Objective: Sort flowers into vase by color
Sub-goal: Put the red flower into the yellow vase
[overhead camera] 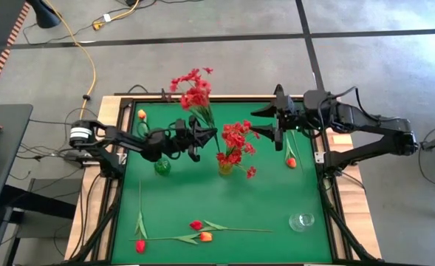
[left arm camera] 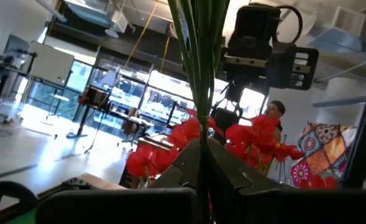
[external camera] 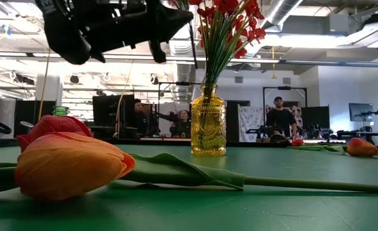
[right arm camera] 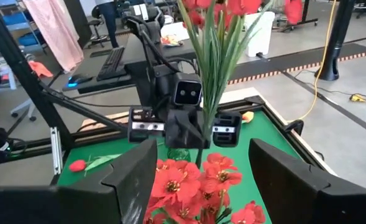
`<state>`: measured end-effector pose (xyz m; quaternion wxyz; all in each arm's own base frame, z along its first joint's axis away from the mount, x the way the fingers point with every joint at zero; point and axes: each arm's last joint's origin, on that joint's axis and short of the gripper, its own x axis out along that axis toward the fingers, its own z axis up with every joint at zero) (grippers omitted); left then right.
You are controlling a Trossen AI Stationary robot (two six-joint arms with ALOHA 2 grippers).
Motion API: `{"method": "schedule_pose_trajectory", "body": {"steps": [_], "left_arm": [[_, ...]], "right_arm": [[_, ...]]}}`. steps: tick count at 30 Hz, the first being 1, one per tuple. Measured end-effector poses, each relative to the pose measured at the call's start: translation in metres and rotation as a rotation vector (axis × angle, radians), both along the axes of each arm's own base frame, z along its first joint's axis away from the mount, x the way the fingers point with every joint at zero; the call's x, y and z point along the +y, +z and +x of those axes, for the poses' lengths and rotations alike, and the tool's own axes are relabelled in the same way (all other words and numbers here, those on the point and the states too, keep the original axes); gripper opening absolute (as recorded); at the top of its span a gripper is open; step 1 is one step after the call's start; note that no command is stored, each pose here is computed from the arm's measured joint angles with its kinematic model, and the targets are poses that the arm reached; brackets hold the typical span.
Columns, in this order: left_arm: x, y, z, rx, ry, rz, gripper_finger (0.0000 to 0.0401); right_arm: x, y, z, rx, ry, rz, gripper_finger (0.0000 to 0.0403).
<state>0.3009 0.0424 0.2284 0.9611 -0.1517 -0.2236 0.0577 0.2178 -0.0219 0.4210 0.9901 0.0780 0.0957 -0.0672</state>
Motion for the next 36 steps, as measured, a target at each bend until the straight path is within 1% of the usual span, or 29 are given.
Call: {"method": "schedule_pose_trajectory", "body": {"steps": [7, 17, 29, 36], "left_arm": [[0.000, -0.006, 0.011, 0.015, -0.028, 0.020, 0.0000], [0.001, -0.010, 0.013, 0.042, -0.012, 0.053, 0.0000], [-0.002, -0.011, 0.014, 0.046, -0.021, 0.044, 0.0000], [-0.007, -0.010, 0.016, 0.061, 0.012, 0.064, 0.0000]], "right_arm": [[0.000, 0.000, 0.000, -0.001, -0.005, 0.015, 0.0282], [0.000, 0.000, 0.000, -0.002, -0.007, 0.025, 0.0282], [-0.002, 0.000, 0.000, -0.002, -0.016, 0.025, 0.0282], [-0.002, 0.000, 0.000, -0.002, -0.021, 0.023, 0.0282]]}}
